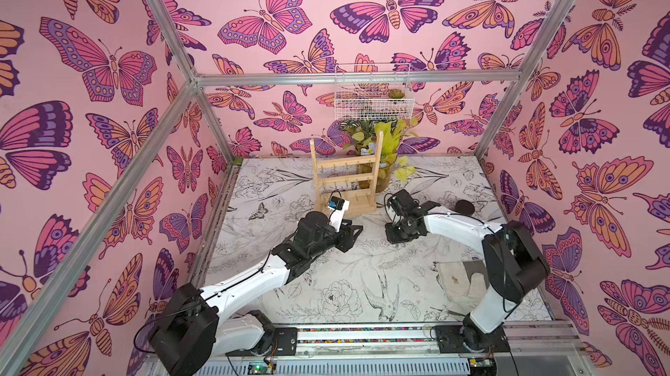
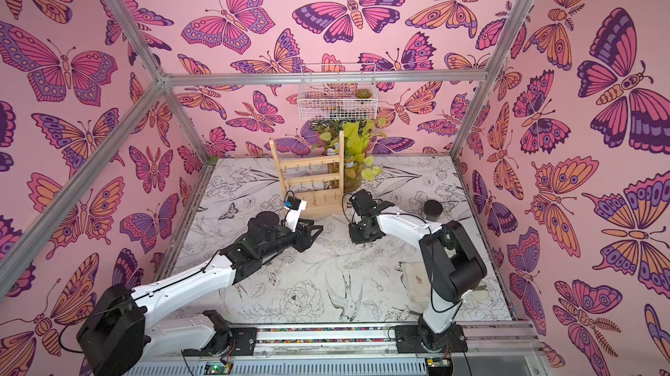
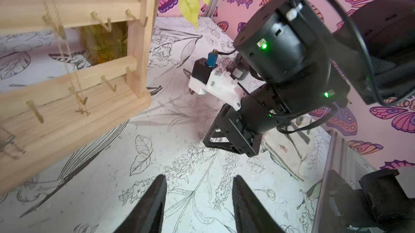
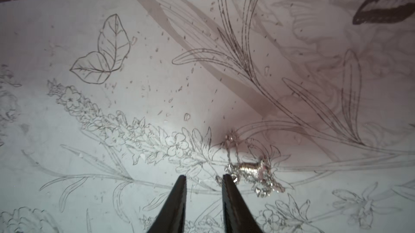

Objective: Hang the necklace on the jewelry display stand
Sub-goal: Pick up the necklace from the center of the board.

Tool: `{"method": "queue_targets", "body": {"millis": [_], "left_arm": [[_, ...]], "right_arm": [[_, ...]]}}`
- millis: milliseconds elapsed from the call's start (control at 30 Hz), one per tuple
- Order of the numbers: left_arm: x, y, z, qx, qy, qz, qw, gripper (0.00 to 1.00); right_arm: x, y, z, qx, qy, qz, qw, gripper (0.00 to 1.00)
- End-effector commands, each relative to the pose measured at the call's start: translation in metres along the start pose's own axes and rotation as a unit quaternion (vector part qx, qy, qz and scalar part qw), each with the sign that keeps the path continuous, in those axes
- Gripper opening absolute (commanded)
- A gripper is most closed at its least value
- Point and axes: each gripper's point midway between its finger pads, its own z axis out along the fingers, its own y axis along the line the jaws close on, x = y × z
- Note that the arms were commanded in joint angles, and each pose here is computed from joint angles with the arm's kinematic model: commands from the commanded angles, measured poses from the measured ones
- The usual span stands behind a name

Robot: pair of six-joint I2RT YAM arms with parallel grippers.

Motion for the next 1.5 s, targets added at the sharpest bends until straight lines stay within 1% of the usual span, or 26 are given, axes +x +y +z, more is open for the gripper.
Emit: {"method": "queue_targets", "body": {"millis": [0,300,467,633,733,967,1033,1167,1300,1367,1467], "left_arm": [[0.014,0.018,-0.005,-0.028,0.020,-0.022,0.999,0.50],[0.017,0.028,-0.009,-0.026,0.021,-0.035,0.999,0.50],[0.018,0.031,-0.010,-0.026,0.022,-0.040,0.999,0.49],[0.017,0.032,-0.010,-0.026,0.021,-0.041,0.999,0.49],[0.017,0.032,-0.010,-0.024,0.020,-0.042,0.999,0.49],[0.015,0.032,-0.012,-0.024,0.016,-0.042,0.999,0.49],[0.015,0.031,-0.014,-0.024,0.014,-0.041,0.999,0.49],[0.014,0.032,-0.016,-0.025,0.012,-0.039,0.999,0.49],[0.014,0.033,-0.016,-0.027,0.011,-0.038,0.999,0.48],[0.015,0.032,-0.016,-0.025,0.014,-0.039,0.999,0.48],[0.018,0.031,-0.013,-0.019,0.022,-0.040,0.999,0.48]], "right_arm": [[-0.015,-0.002,0.003,0.014,-0.007,-0.013,1.000,0.29],[-0.017,-0.022,0.014,0.072,0.008,-0.016,0.997,0.29],[-0.008,-0.026,0.018,0.079,0.025,-0.012,0.996,0.28],[0.001,-0.027,0.021,0.075,0.037,-0.007,0.996,0.24],[0.005,-0.024,0.021,0.067,0.040,-0.005,0.997,0.25],[0.016,-0.030,0.032,0.078,0.061,-0.006,0.995,0.24],[0.019,-0.032,0.032,0.081,0.063,-0.005,0.995,0.20],[0.025,-0.036,0.031,0.089,0.070,-0.005,0.993,0.17],[0.028,-0.036,0.033,0.086,0.074,-0.003,0.993,0.10],[0.025,-0.034,0.030,0.082,0.069,-0.002,0.994,0.06],[0.013,-0.027,0.020,0.068,0.047,0.001,0.997,0.02]]}}
